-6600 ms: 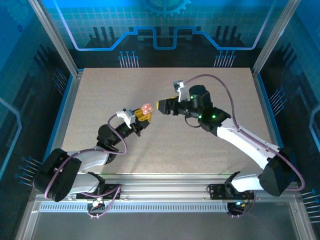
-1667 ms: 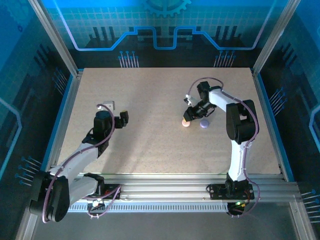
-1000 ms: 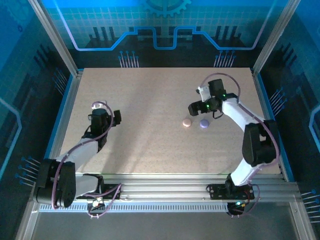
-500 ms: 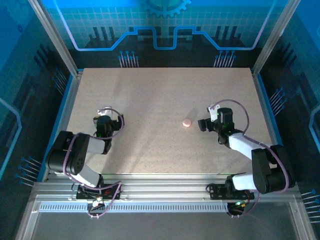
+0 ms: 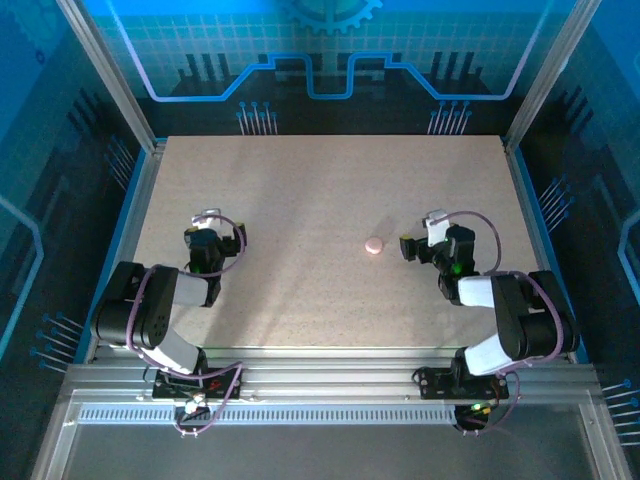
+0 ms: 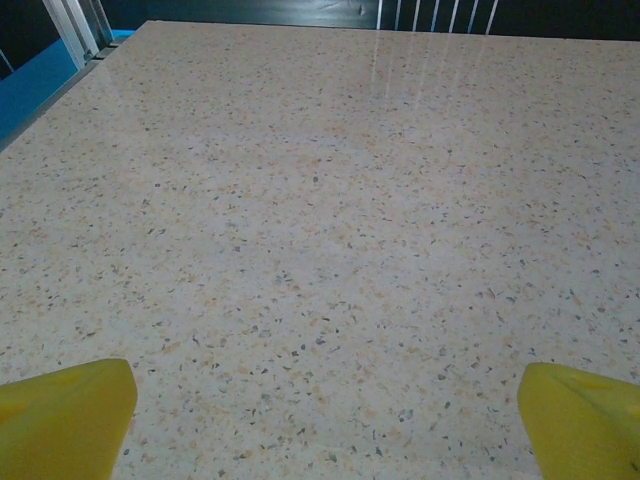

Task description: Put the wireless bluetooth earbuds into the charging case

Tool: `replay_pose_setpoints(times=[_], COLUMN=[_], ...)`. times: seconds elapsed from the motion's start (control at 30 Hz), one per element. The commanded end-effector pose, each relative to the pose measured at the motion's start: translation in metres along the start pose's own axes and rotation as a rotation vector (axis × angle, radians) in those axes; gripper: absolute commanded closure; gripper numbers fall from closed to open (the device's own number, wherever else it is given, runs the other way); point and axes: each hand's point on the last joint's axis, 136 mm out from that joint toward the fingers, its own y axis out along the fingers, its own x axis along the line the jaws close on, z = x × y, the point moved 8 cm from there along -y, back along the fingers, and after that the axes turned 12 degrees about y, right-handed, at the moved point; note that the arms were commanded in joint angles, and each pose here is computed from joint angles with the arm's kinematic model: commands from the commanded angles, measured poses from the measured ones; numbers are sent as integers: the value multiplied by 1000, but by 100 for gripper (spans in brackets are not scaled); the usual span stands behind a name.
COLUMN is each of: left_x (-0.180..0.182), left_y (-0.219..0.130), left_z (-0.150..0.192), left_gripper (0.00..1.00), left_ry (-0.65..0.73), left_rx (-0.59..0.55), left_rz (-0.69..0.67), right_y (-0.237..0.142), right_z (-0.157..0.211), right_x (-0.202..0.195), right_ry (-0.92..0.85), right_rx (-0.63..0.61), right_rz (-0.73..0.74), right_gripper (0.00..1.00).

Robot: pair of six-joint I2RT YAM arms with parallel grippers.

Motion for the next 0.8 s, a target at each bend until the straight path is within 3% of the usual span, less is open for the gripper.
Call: replay_pose_setpoints(times=[0.0, 0.77], left_x=[2, 3], left_y=[1, 1], left_z=[-15, -15], left_gripper=[1, 1], left_ry=[-27, -34], left_rx=[-63, -60], left_rz=[7, 6], right_y=[4, 5], right_z=[-22, -22], right_x=[-6, -7], right_ry=[45, 53], right_rx=[-61, -59], right_rz=[-37, 0], right_gripper=[0, 0])
